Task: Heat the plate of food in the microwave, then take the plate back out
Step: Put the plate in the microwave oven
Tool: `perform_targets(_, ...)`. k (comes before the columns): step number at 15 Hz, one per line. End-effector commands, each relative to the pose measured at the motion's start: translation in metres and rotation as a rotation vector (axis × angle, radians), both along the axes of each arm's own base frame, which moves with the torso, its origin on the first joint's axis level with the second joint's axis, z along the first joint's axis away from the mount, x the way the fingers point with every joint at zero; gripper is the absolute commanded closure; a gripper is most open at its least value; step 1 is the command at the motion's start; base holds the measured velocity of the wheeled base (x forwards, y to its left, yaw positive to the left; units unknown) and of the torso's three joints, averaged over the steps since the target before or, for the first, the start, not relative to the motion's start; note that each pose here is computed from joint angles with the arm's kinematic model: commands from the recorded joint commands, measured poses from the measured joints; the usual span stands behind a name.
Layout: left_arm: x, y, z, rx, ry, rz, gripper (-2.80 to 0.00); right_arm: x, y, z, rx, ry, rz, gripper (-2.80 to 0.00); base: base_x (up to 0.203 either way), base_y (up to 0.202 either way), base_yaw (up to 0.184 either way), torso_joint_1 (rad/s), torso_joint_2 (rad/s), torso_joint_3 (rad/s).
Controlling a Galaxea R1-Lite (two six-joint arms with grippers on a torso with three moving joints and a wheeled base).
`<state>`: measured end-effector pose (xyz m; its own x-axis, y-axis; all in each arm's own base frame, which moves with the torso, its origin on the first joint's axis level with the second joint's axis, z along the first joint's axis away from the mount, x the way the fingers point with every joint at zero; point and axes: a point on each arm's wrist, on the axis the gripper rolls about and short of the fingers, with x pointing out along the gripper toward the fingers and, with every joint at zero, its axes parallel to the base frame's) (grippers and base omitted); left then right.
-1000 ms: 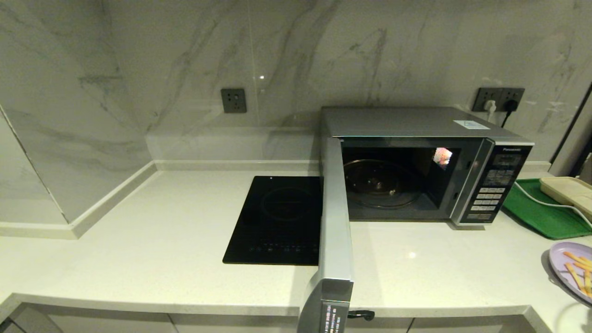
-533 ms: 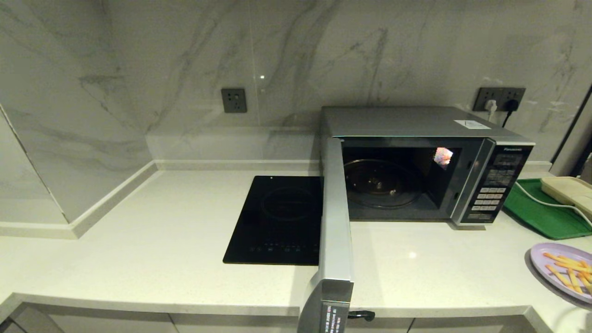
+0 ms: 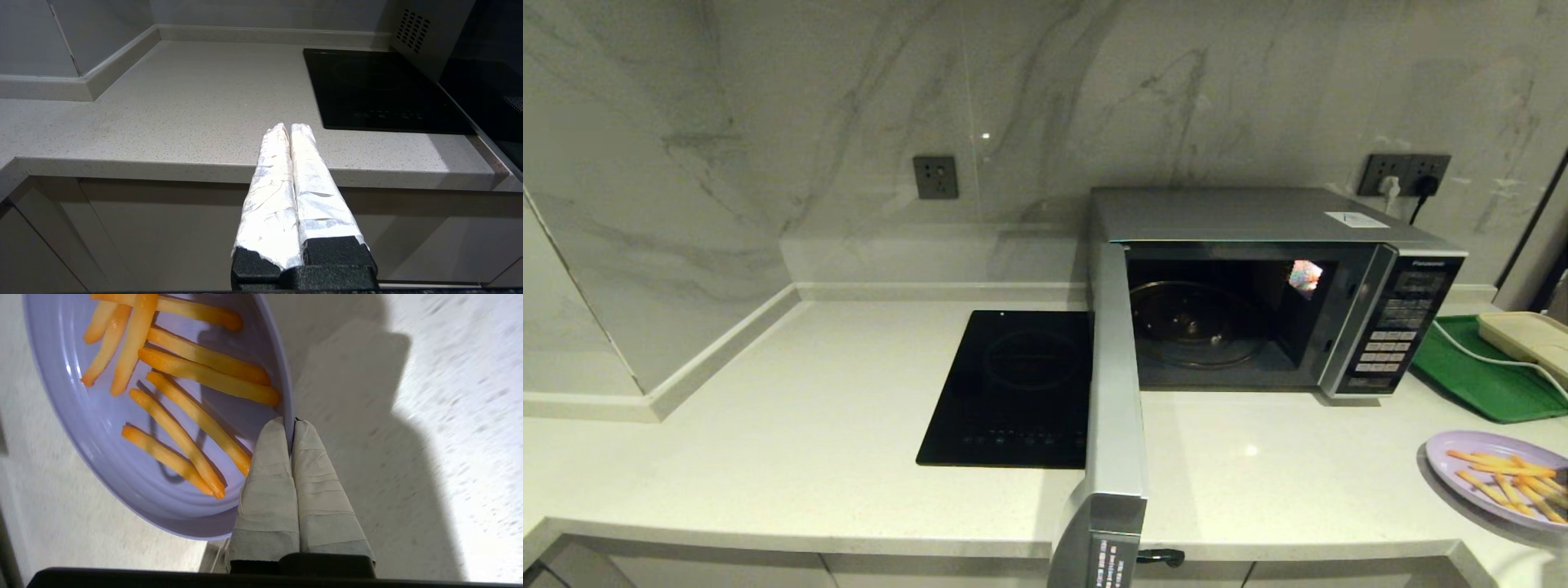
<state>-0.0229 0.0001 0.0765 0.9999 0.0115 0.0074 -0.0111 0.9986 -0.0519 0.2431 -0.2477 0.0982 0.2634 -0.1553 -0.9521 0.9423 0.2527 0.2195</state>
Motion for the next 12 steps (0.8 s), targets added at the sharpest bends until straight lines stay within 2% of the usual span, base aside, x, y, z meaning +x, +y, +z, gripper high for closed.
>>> perform_targets(1,0.000,0.000,0.000,0.000,-0.001,0.001,0.00,0.000,0.019,0.015,0.017,-0.051,0.048,0.00,0.000,0.000,0.000,0.000,0.00,0.000)
perform_targets(5,0.000,0.000,0.000,0.000,-0.001,0.001,0.00,0.003,0.050,0.022,0.069,-0.093,0.144,0.00,0.000,0.000,0.000,0.000,0.00,0.000)
perform_targets(8,0.000,0.000,0.000,0.000,-0.002,0.001,0.00,0.007,0.079,0.029,0.077,-0.105,0.229,0.00,0.000,0.000,0.000,0.000,0.00,0.000)
perform_targets(12,0.000,0.000,0.000,0.000,-0.002,0.001,0.00,0.018,0.132,0.033,0.093,-0.098,0.379,0.00,0.000,0.000,0.000,0.000,0.00,0.000)
